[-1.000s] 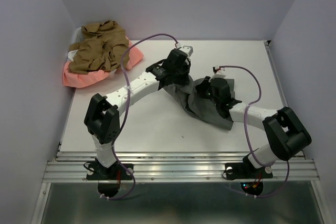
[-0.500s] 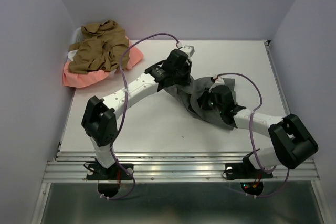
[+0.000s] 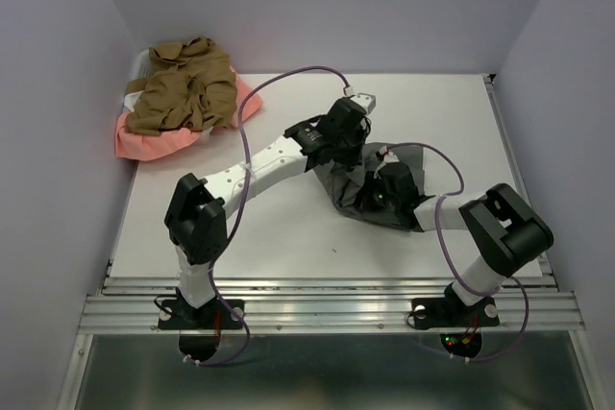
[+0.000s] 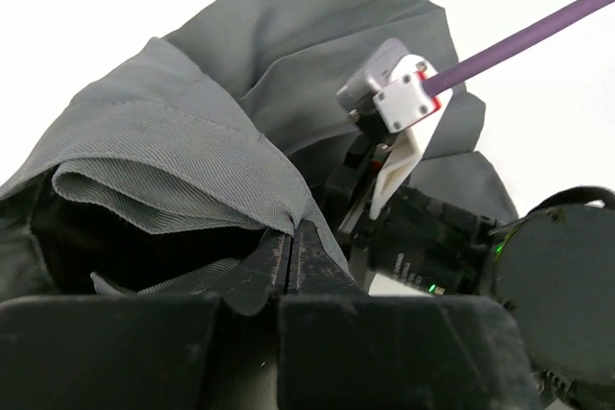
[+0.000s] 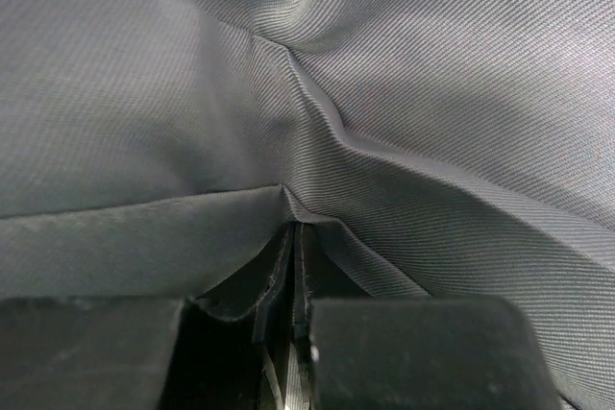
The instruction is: Fold and stack the skirts
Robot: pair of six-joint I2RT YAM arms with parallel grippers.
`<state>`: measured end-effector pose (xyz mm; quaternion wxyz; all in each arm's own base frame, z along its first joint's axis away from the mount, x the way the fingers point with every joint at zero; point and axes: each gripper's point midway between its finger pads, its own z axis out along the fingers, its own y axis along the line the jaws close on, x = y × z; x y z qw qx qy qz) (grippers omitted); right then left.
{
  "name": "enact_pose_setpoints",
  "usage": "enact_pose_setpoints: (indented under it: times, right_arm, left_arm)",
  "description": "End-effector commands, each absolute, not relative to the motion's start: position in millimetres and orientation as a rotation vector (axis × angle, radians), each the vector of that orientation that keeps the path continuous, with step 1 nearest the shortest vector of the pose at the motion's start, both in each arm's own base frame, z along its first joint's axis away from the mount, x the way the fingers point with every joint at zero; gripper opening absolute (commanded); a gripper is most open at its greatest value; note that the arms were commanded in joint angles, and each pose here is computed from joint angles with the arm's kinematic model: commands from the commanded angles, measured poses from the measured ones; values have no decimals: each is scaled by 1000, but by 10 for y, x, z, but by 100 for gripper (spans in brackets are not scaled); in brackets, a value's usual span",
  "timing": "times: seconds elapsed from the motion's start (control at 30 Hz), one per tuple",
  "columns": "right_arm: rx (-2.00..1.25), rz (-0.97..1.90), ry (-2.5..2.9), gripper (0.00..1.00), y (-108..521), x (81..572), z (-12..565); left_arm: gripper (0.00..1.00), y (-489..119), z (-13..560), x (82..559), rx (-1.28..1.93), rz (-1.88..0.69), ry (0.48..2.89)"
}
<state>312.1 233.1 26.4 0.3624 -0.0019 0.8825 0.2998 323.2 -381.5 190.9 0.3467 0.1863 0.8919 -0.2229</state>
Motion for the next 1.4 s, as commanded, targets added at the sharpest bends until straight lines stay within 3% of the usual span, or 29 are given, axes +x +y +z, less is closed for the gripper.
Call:
enact_pose_setpoints:
  times: [0.0,0.3,0.53,0.77,0.97,1.37]
  right_arm:
    - [-18,804,2240,7,2387,3160,350]
    - [16,814,2196,7,2308,3074,546]
    - [169,607,2121,9,1891,3132,844]
    - [504,184,2167,15,919,3102,981]
    - [696,43,2240,17,242,2975,750]
    - [596,134,2465,11,510,2911,212]
  left_arm:
    - [0,-4132,2329,3289,498,-663,2196]
    - [0,-4442,2099,3235,540,-674,2248]
    - [0,-4375,1908,3297,527,-592,2285]
    - [0,-4332,1916,3316,523,-564,2280]
    - [0,-4332,1981,3303,523,-583,2263]
    - [0,-4304,2053,3257,537,-599,2244]
